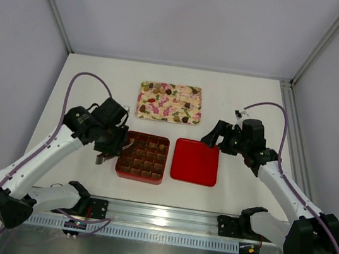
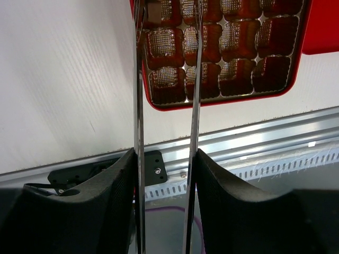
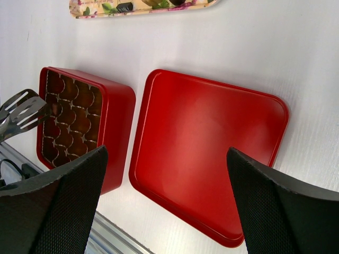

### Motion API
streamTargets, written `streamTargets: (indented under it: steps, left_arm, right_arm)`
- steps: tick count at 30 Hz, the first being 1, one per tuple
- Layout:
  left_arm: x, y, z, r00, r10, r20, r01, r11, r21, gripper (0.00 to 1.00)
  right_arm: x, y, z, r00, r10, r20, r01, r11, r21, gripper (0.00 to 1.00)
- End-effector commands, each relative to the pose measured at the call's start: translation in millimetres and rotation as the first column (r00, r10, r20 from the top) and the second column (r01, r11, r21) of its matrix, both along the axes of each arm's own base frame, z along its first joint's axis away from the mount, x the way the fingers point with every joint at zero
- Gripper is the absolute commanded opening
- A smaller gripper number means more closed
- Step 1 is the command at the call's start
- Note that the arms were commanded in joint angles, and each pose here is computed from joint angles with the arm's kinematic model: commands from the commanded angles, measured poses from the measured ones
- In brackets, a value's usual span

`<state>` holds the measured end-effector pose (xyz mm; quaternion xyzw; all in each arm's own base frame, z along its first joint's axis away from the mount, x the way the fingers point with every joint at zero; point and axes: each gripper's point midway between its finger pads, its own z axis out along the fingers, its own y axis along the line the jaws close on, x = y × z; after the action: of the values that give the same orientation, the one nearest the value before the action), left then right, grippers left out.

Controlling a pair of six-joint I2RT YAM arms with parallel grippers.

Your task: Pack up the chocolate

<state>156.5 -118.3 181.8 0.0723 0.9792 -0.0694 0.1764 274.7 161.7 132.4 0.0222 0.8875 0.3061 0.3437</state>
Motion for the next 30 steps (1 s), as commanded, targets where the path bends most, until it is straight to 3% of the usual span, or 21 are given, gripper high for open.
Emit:
streamTargets:
  steps: [1, 12, 22, 30]
  left_arm:
    - [6.1, -1.5, 6.1, 0.999, 0.012, 0.033, -0.012, 1.0, -0.013, 0.46]
    - [32.6, -15.6, 48.7, 0.99, 0.018, 0.142, -0.009, 0.998, -0.066, 0.48]
    - [122.3, -69.9, 79.5, 0.969, -0.027, 0.245, 0.048, 0.996, -0.079, 0.48]
    - [196.4, -135.3, 63.1, 0.968, -0.092, 0.235, 0.122, 0.986, -0.115, 0.48]
  right_arm:
    - [6.1, 2.8, 12.9, 0.999, -0.003, 0.051, 0.002, 1.0, 0.016, 0.93]
    - [7.2, 2.9, 15.0, 0.998, 0.001, 0.055, -0.002, 1.0, 0.014, 0.93]
    - [5.6, 3.5, 21.8, 0.998, 0.015, 0.067, -0.015, 1.0, 0.011, 0.93]
    - [1.0, -2.0, 27.0, 0.997, 0.006, 0.077, -0.005, 1.0, -0.01, 0.93]
